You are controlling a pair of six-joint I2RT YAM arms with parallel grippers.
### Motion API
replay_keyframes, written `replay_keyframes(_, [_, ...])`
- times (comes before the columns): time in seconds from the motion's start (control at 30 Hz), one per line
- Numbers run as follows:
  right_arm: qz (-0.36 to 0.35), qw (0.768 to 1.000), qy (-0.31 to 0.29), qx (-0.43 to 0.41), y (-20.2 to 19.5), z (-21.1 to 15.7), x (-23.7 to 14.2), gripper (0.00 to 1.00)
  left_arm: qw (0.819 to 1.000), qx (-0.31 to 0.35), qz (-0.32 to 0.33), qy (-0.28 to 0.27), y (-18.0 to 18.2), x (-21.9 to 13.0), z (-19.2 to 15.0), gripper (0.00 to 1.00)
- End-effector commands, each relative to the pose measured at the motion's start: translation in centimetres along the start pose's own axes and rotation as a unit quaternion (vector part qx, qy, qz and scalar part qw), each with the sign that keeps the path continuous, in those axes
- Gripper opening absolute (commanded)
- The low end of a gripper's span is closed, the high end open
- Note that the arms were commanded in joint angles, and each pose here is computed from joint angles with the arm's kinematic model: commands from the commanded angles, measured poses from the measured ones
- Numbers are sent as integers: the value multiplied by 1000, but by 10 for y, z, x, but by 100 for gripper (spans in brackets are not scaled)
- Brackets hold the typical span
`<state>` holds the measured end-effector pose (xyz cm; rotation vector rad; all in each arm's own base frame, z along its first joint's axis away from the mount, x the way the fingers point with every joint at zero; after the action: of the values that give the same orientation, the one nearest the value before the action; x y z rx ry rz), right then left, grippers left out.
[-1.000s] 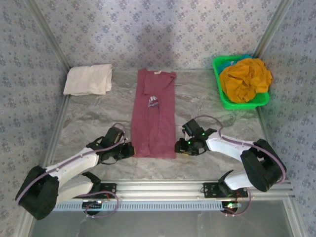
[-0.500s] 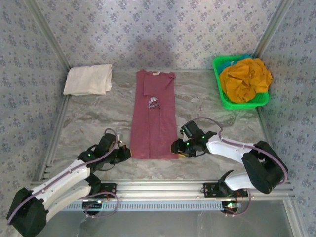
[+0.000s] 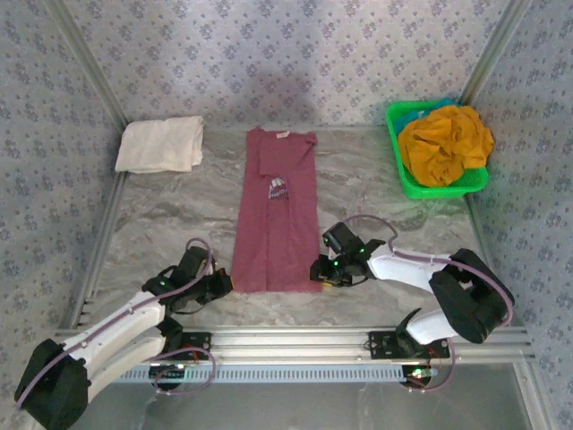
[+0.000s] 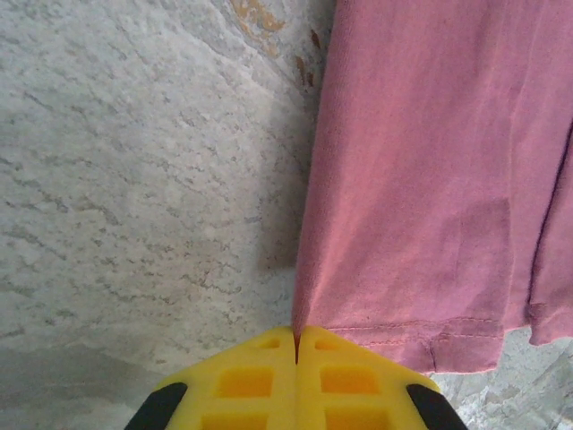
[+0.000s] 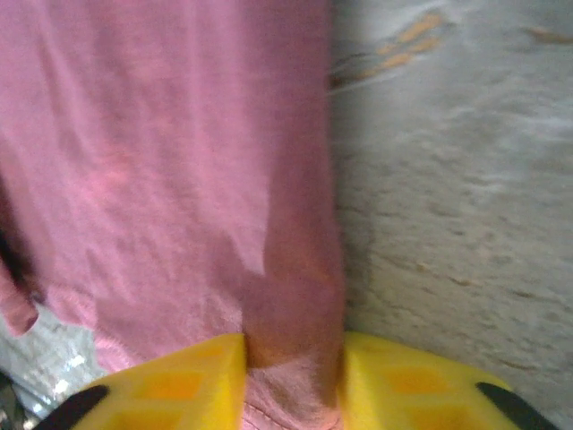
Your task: Fold and stack the t-shirts
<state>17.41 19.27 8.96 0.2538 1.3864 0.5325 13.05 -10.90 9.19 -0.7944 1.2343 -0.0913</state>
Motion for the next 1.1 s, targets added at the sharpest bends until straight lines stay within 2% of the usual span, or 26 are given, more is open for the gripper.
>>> replay_keyframes(0.0, [-2,1000,12,0,5,-4,10,27,1000,-2,5,1,6,3,-1,0])
replay_keyframes(0.2, [5,1000,-7,-3,8,0,0,1,1000,8,-6,12,-4,-6,-1,0])
replay_keyframes(0.33, [8,1000,-9,3,4,-4,-4,0,1000,12,1,11,-3,-14,-4,0])
replay_keyframes(0.47, [8,1000,9,16,-6,-16,-3,0,999,-8,3,33,7,-10,-13,0])
replay_keyframes(0.63, [6,1000,17,24,-17,-29,-10,0,999,10,23,44,8,-17,-23,0])
replay_keyframes(0.9, [29,999,-41,-2,1,7,-34,0,999,48,-8,7,-29,-31,-5,0])
replay_keyframes(1.07, [34,997,-72,-19,13,36,-50,0,997,65,-27,-7,-65,-33,20,0])
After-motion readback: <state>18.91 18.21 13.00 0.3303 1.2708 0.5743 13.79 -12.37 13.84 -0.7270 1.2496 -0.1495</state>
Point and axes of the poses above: each hand's point on the last joint's axis, 136 mm out from that joint toward the fingers, its own x axis out along the fingers, its own y axis along the line the jaws close on, z = x × y, the point moved 8 cm from there along -x, back along the fingers, and after that the axes turned 14 degrees about -x, right-handed, at the moved point
